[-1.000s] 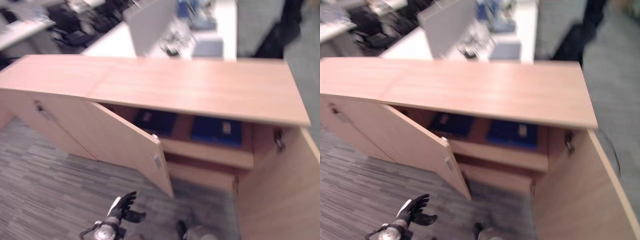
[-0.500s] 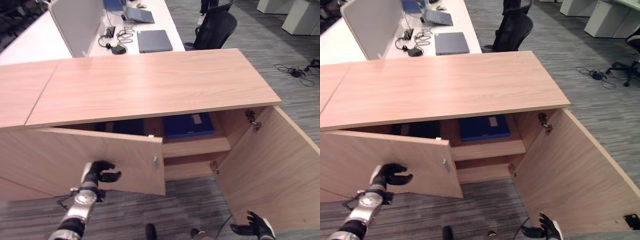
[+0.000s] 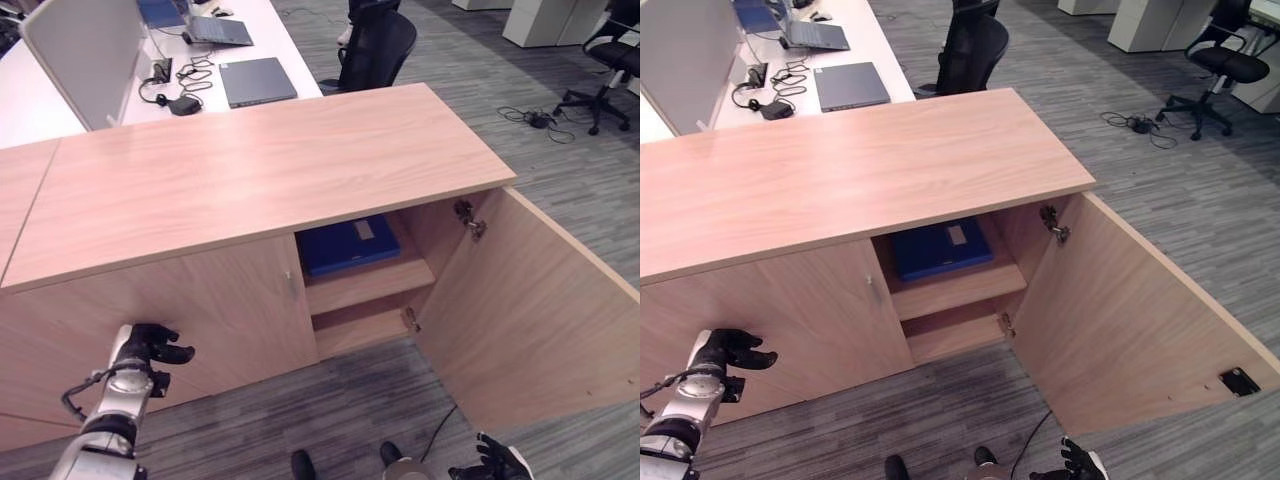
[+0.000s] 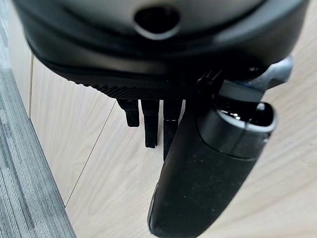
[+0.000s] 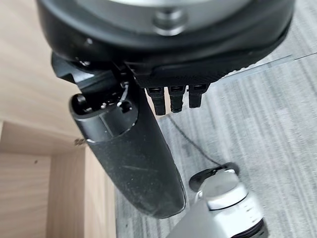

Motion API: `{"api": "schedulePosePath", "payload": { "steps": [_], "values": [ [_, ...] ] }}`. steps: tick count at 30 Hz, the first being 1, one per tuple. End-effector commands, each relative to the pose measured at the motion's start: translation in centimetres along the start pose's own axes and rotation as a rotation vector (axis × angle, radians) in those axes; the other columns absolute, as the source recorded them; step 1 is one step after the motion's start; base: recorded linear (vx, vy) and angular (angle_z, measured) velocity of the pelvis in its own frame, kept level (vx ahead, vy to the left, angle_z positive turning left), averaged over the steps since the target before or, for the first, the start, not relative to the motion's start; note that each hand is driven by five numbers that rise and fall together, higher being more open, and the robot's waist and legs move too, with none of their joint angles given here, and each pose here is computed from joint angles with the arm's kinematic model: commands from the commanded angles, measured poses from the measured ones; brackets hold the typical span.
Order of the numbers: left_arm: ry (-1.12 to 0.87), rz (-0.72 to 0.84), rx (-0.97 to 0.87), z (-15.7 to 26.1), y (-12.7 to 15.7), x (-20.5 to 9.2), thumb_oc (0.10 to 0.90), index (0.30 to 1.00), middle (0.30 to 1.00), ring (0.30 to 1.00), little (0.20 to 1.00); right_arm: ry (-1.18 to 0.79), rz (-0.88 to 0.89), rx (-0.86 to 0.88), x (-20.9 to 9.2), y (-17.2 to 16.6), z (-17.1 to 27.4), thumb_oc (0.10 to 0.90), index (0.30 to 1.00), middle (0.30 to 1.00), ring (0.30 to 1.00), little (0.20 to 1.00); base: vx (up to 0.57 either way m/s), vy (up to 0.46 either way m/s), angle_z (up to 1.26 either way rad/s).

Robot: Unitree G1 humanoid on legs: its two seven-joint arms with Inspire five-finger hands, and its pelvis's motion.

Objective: Put the empty folder in the office cabinet

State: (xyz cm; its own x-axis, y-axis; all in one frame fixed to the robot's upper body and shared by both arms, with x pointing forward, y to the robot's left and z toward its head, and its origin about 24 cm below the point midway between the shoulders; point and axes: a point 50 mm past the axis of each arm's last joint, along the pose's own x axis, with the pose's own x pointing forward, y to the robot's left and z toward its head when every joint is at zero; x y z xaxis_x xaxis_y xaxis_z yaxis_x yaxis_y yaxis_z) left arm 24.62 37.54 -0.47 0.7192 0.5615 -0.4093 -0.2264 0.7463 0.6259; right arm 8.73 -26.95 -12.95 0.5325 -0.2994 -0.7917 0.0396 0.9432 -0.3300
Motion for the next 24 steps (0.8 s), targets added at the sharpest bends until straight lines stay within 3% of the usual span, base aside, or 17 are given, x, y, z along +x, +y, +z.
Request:
{"api": "schedulePosePath", "payload": {
  "steps": [1,5,10,11,13,14,17,24],
  "values": [
    [-0.59,0.23,-0.156,17.2,6.8,-0.8,0.8,0.9,0.9,0.9,0.9,-0.12,-0.092,-0.086,0.5,-3.1,2.9,0.8,0.9,0.9,0.9,0.9,-0.09,-0.046,-0.56],
    [-0.721,0.18,-0.222,18.7,4.9,-2.3,0.8,0.9,0.9,0.9,0.9,-0.139,-0.085,-0.073,0.8,-2.2,3.7,0.8,0.9,0.9,0.9,0.9,-0.11,-0.092,-0.42],
    [-0.796,-0.099,-0.282,16.4,-3.6,-4.9,0.8,0.9,0.9,0.9,0.9,-0.098,-0.077,-0.022,0.8,-0.9,2.7,0.8,0.9,0.9,0.9,0.9,-0.06,-0.126,-0.44],
    [-0.795,-0.099,-0.282,16.4,-3.5,-4.9,0.8,0.9,0.9,0.9,0.9,-0.098,-0.077,-0.023,0.7,-0.9,2.7,0.8,0.9,0.9,0.9,0.9,-0.01,-0.061,0.41],
    [-0.754,-0.203,-0.293,14.0,-6.5,-5.8,0.8,0.9,0.9,0.9,0.9,-0.085,-0.085,0.0,0.8,-0.9,2.5,0.8,0.9,0.9,0.9,0.9,0.02,-0.174,0.13],
    [-0.702,-0.289,-0.229,11.7,-9.2,-6.5,0.8,0.9,0.9,0.9,0.9,-0.088,-0.079,0.006,0.8,-0.7,2.6,0.8,0.9,0.9,0.9,0.9,0.02,-0.3,-0.63],
    [-0.593,-0.446,-0.107,7.1,-13.0,-8.0,0.8,0.9,0.9,0.9,0.9,-0.137,-0.086,-0.005,0.6,-1.1,3.5,0.8,0.9,0.9,0.9,0.9,-0.01,-0.226,-0.49],
    [-0.346,-0.547,-0.064,0.9,-16.5,-9.0,0.8,0.9,0.9,0.9,0.9,-0.172,-0.113,0.02,0.7,-2.2,4.3,0.8,0.9,0.9,0.9,0.9,0.0,-0.183,-0.36]
  ]
}}
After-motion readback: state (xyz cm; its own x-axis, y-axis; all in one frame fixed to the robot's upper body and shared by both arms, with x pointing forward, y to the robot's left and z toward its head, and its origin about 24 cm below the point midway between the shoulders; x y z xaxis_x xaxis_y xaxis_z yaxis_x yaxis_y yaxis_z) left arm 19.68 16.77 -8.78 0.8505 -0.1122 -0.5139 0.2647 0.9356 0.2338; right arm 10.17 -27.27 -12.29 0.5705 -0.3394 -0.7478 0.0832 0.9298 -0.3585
